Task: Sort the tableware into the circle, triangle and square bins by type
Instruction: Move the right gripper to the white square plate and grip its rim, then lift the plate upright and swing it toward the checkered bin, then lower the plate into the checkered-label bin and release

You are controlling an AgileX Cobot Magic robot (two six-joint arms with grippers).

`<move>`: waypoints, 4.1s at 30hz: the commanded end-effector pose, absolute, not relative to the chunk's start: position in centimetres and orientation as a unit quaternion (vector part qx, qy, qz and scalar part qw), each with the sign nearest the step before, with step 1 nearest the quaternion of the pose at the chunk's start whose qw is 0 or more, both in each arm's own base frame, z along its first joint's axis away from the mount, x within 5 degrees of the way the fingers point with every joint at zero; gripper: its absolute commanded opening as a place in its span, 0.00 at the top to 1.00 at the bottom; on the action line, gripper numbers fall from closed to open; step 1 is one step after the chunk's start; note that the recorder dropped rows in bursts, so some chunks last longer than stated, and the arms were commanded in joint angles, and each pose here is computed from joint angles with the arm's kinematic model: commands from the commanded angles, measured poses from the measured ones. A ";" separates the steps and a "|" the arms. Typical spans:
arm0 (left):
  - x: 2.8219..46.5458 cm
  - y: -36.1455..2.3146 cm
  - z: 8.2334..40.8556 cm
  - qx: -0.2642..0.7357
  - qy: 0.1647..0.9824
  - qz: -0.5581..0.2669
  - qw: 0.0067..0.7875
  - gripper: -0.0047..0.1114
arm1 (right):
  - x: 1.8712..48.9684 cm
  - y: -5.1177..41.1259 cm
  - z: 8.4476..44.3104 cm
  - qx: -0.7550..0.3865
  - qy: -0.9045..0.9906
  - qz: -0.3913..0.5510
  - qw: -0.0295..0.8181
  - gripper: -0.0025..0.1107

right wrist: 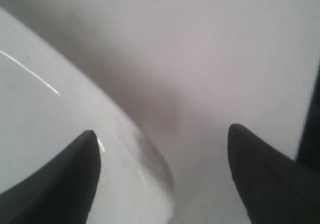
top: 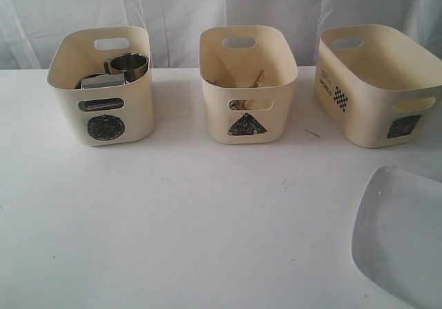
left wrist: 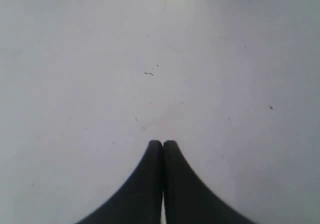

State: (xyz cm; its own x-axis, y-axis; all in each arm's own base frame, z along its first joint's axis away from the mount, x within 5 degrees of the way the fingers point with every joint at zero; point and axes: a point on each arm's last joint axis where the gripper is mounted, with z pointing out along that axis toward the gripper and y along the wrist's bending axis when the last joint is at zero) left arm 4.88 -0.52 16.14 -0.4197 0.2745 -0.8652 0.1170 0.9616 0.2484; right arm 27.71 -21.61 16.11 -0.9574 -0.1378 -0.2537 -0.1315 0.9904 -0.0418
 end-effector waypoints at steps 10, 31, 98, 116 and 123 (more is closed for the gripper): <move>4.8 -0.6 15.7 0.116 0.845 0.069 0.518 0.96 | 25.0 -15.4 9.6 -0.153 0.947 0.268 0.093 0.51; 4.8 -0.6 15.7 0.116 0.845 0.069 0.518 0.96 | 22.3 -14.8 1.6 -0.204 0.951 0.230 0.036 0.98; 4.8 -0.6 15.7 0.116 0.845 0.069 0.518 0.96 | 29.7 -4.8 30.6 -0.161 0.828 0.337 0.419 0.98; 4.8 -0.6 15.7 0.116 0.845 0.069 0.518 0.96 | 33.4 -8.3 39.5 -0.040 0.798 0.193 0.570 0.98; 4.8 -0.6 15.7 0.116 0.845 0.069 0.518 0.96 | 36.1 -12.4 39.7 0.034 0.788 0.145 0.598 0.98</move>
